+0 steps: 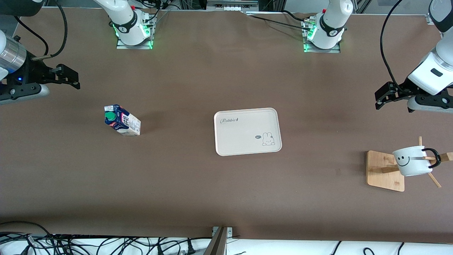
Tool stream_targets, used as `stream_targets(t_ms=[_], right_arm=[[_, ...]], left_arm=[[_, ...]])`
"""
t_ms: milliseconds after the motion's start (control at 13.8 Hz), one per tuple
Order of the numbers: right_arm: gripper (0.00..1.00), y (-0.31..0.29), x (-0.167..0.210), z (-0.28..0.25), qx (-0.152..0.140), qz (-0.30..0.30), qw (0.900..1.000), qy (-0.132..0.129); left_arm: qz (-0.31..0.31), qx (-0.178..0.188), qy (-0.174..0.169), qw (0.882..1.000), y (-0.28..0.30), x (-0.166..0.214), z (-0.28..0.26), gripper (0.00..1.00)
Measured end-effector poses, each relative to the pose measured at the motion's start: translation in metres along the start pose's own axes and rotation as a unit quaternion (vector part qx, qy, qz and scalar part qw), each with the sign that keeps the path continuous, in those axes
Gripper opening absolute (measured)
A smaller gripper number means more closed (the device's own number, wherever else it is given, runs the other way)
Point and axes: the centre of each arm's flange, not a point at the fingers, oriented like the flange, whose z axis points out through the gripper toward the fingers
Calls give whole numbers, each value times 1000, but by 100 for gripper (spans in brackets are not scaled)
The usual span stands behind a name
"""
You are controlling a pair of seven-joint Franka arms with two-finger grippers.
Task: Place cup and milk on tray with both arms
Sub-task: 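Grasp the blue milk carton with the right gripper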
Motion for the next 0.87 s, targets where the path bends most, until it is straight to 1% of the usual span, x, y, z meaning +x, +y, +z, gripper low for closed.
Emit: stream_targets(t_ms=[436, 727, 873], right_arm=[[100, 0, 1, -1, -1, 0, 1000, 4], [100, 6, 3, -1, -2, 5, 1000, 14], [100, 4, 8, 7, -6, 2, 1000, 7]], left_arm=[[0, 0, 0, 1000, 0, 0, 0, 100], [0, 0, -5, 1000, 0, -1, 1, 100], [-2, -6, -7, 1000, 0, -2, 1, 100]])
